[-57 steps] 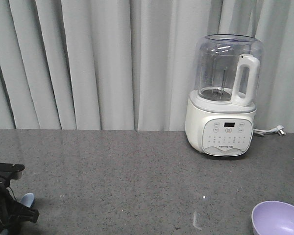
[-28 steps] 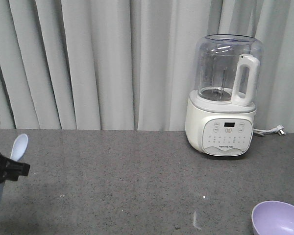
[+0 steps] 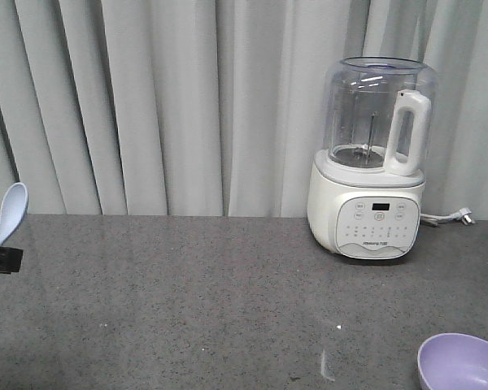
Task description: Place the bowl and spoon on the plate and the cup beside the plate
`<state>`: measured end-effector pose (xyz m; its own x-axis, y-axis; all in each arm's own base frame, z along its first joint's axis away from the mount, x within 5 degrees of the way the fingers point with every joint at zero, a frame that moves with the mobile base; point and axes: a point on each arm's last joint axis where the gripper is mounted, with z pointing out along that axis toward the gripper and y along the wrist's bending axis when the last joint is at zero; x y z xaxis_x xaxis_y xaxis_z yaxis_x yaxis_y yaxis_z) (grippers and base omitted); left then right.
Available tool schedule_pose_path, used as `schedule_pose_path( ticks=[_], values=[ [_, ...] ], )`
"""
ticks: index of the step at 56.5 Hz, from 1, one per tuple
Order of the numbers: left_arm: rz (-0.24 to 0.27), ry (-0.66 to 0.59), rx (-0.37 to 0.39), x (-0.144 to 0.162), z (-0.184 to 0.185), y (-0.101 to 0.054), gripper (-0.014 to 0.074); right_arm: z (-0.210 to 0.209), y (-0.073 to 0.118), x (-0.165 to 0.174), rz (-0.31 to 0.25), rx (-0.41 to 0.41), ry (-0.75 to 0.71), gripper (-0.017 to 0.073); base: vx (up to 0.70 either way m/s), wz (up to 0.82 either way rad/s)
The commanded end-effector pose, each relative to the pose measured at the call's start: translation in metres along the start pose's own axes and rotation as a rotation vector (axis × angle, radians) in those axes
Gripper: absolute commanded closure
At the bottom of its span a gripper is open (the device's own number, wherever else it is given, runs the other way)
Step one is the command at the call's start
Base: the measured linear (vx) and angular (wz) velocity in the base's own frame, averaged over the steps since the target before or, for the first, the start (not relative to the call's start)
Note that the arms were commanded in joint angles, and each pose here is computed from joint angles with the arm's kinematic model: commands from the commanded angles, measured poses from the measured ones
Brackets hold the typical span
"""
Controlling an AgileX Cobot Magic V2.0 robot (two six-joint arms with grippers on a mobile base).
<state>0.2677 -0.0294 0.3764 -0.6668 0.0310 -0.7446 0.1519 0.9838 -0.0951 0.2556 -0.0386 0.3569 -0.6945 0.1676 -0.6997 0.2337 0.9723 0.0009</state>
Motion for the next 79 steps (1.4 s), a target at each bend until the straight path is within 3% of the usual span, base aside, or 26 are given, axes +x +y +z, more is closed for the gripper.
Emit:
schedule_pose_path(
  ticks=[1, 4, 14, 39, 44, 47, 53, 56, 69, 79],
  values=[
    [-0.002, -0.119, 0.008, -0.014, -0.018, -0.003, 0.0594, 0.005, -0.018, -0.01, 0.035, 0.056, -0.031, 0.0014, 0.0, 0.0],
    [-0.001, -0.118, 0.008, -0.014, -0.017, -0.003, 0.0594, 0.018, -0.025, -0.006, 0.045, 0.075, 0.011, 0.0013, 0.0, 0.0],
    [-0.001, -0.122, 0.006, -0.015, -0.017, -0.003, 0.0594, 0.056, -0.028, 0.005, -0.006, 0.082, 0.143, 0.0013, 0.0, 0.0],
    [-0.001, -0.138, 0.004, -0.016, -0.016, -0.002, 0.0594, 0.118, -0.017, 0.024, -0.056, -0.044, 0.336, 0.0023, 0.0, 0.0],
    [-0.003, -0.123, 0.004, -0.016, -0.01, -0.002, 0.0594, 0.129, -0.016, 0.029, -0.065, -0.05, 0.371, 0.0074, 0.0, 0.0],
    [-0.004, -0.116, 0.004, -0.016, -0.008, -0.001, 0.0594, 0.133, -0.016, 0.031, -0.068, -0.051, 0.385, 0.0153, 0.0, 0.0],
    [-0.005, -0.104, 0.003, -0.015, -0.004, -0.001, 0.0594, 0.131, -0.017, 0.029, -0.093, -0.054, 0.374, 0.0463, 0.0, 0.0],
    [-0.006, -0.103, 0.003, -0.015, -0.003, -0.001, 0.0594, 0.128, -0.016, 0.028, -0.097, -0.055, 0.362, 0.0575, 0.0, 0.0],
    [0.009, -0.134, -0.002, -0.018, -0.003, 0.0, 0.0594, 0.087, -0.011, 0.008, -0.073, -0.099, 0.186, 0.0572, 0.0, 0.0],
    [0.011, -0.144, -0.002, -0.017, -0.006, -0.001, 0.0594, 0.024, 0.003, -0.011, -0.122, -0.216, -0.075, 0.057, 0.0, 0.0]
  ],
)
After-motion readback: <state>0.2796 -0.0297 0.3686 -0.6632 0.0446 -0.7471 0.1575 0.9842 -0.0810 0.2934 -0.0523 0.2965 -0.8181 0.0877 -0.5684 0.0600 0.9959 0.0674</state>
